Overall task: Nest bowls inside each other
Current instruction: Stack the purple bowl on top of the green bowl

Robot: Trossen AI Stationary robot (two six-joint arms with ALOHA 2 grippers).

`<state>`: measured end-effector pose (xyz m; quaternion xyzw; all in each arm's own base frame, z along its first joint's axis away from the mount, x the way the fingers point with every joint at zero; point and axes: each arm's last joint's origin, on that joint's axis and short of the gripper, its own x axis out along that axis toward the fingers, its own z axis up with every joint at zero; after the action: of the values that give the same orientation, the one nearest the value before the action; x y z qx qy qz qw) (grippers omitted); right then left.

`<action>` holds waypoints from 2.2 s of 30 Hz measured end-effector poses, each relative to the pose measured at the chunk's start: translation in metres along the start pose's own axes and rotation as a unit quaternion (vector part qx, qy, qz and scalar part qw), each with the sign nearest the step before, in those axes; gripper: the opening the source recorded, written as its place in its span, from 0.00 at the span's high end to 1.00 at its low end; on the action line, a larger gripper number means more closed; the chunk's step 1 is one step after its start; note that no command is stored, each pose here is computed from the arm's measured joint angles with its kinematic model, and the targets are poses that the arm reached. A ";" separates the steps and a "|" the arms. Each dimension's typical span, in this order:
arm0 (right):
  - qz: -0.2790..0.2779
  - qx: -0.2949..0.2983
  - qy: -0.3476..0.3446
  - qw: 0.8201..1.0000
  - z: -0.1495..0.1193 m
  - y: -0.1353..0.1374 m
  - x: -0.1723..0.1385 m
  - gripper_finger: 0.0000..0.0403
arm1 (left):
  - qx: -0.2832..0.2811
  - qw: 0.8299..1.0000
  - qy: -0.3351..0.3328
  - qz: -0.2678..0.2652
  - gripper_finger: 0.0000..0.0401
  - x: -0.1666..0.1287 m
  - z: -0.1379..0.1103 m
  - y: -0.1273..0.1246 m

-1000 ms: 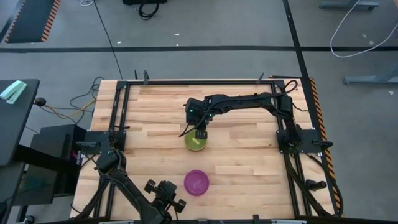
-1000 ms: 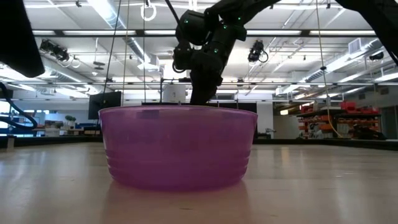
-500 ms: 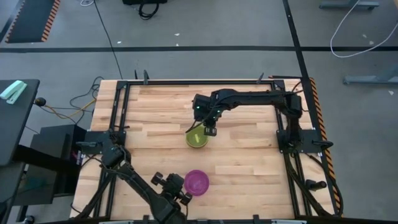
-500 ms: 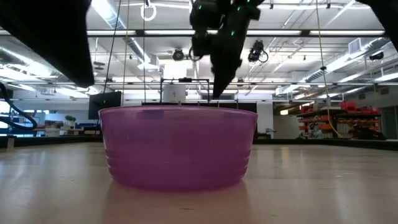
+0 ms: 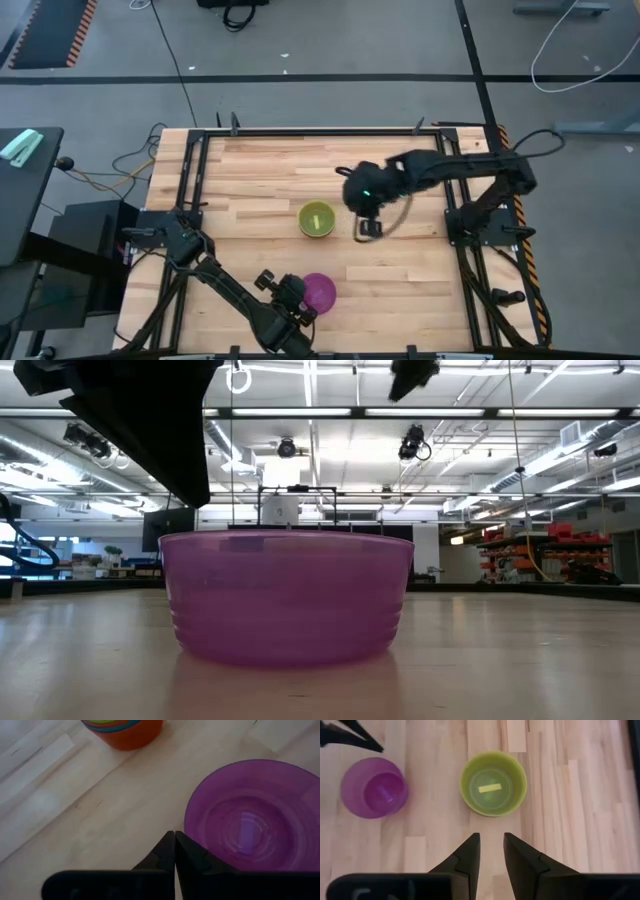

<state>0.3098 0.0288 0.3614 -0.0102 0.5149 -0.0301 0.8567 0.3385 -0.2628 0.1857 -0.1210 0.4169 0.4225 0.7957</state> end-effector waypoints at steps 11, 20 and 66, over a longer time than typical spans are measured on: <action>0.001 -0.017 0.021 1.000 -0.081 0.048 -0.004 0.77 | -0.022 0.999 0.010 -0.030 0.93 0.000 -0.001 -0.007; 0.032 -0.004 0.016 0.999 -0.149 0.057 -0.003 0.77 | -0.014 0.998 0.032 -0.060 0.94 0.007 0.009 -0.015; 0.042 0.030 0.020 0.998 -0.184 0.057 0.012 0.77 | -0.071 0.948 0.307 -0.050 0.81 0.073 0.114 0.021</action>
<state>0.1552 0.0878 0.2613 0.0372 0.5311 -0.0097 0.8464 0.4080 -0.1463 0.2044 -0.3223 0.6034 0.3530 0.6383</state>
